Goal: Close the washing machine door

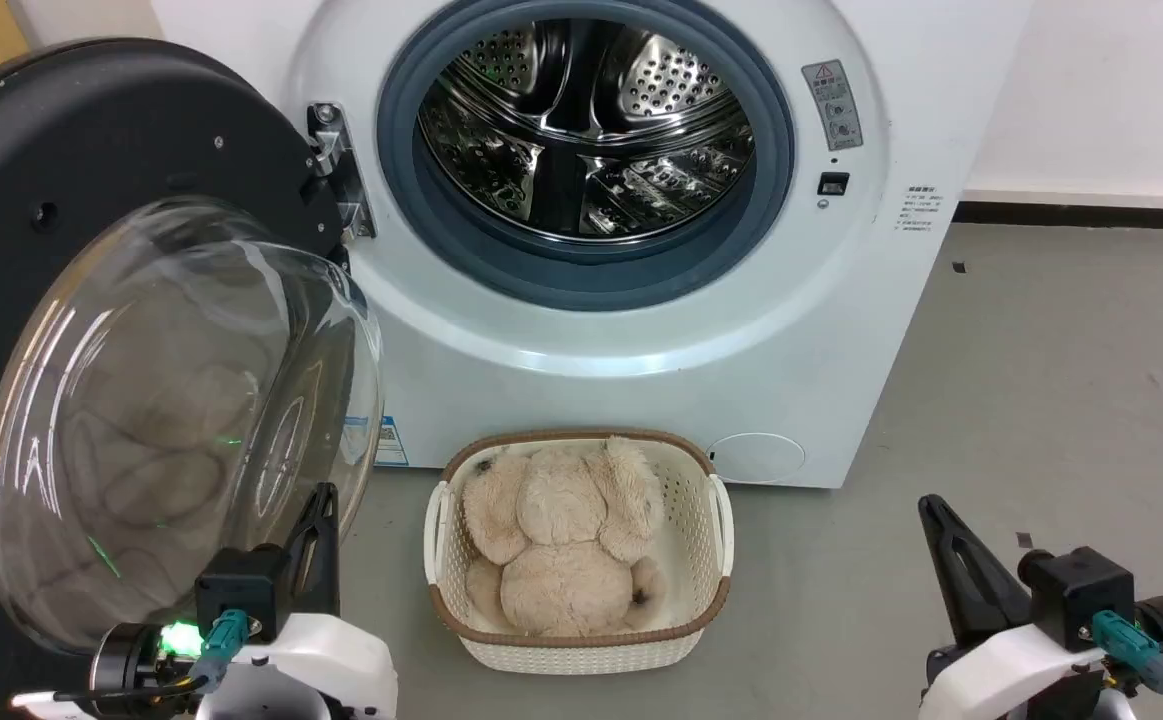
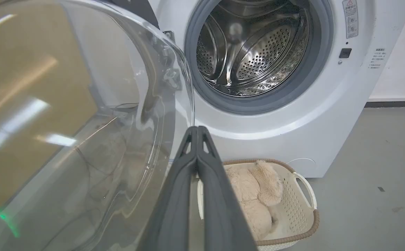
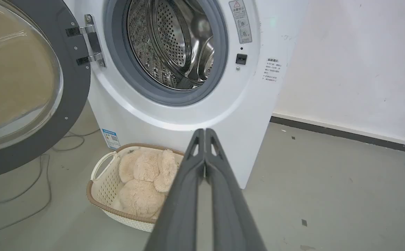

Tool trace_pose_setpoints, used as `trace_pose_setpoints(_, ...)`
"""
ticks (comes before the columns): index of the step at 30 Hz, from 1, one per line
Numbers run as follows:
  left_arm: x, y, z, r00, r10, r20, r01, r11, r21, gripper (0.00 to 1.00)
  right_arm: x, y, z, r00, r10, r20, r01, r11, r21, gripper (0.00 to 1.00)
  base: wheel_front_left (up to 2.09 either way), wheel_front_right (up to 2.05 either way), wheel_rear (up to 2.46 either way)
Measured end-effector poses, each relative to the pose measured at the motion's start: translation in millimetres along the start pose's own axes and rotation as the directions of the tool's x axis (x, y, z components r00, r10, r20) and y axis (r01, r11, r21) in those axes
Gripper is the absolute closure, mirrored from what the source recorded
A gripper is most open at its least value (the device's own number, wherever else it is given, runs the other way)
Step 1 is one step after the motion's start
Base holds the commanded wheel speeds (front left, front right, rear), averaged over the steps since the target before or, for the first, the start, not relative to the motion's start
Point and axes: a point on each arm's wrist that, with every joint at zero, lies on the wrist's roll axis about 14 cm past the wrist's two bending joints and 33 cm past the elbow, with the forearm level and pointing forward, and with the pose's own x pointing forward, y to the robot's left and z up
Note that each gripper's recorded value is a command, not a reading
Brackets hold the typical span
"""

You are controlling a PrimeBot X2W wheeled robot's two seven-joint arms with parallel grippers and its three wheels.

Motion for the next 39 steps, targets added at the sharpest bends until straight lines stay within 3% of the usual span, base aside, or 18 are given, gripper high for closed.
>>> trace_pose_setpoints(16, 0.0, 0.0, 0.0, 1.000, 0.000, 0.000, 0.000, 1.000, 0.000, 1.00, 0.0, 0.0, 0.0, 1.000, 0.000, 0.000, 0.000, 1.000, 0.000, 1.00, 0.00, 0.00, 0.00)
trace_pose_setpoints(17, 0.0, -0.1, -0.1, 1.000, 0.000, 0.000, 0.000, 1.000, 0.000, 0.00, -0.1, 0.0, 0.0, 1.000, 0.000, 0.000, 0.000, 1.000, 0.001, 0.00, 0.00, 0.00, 0.00)
trace_pose_setpoints(25, 0.1, 0.2, -0.3, 1.000, 0.007, 0.002, -0.007, 1.000, 0.000, 0.00, -0.1, -2.1, 0.2, 1.000, -0.006, 0.004, 0.006, 1.000, 0.007, 0.00, 0.00, 0.00, 0.00)
trace_pose_setpoints(26, 0.1, 0.1, 0.0, 1.000, 0.007, 0.005, -0.007, 1.000, 0.000, 0.62, -0.1, -2.6, 0.4, 1.000, -0.008, 0.006, 0.008, 1.000, 0.010, 0.00, 0.00, 0.00, 0.00)
trace_pose_setpoints(27, 0.1, 0.0, 0.0, 1.000, 0.009, 0.006, -0.009, 1.000, 0.000, 1.00, -0.1, -3.2, 0.7, 1.000, -0.009, 0.009, 0.009, 1.000, 0.011, 0.00, 0.00, 0.00, 0.00)
trace_pose_setpoints(39, 0.2, 3.3, 5.6, 0.999, 0.026, 0.036, -0.026, 1.000, -0.007, 1.00, 1.4, -5.8, 3.5, 0.999, -0.016, 0.033, 0.015, 0.999, 0.029, 0.00, 0.00, 0.00, 0.00)
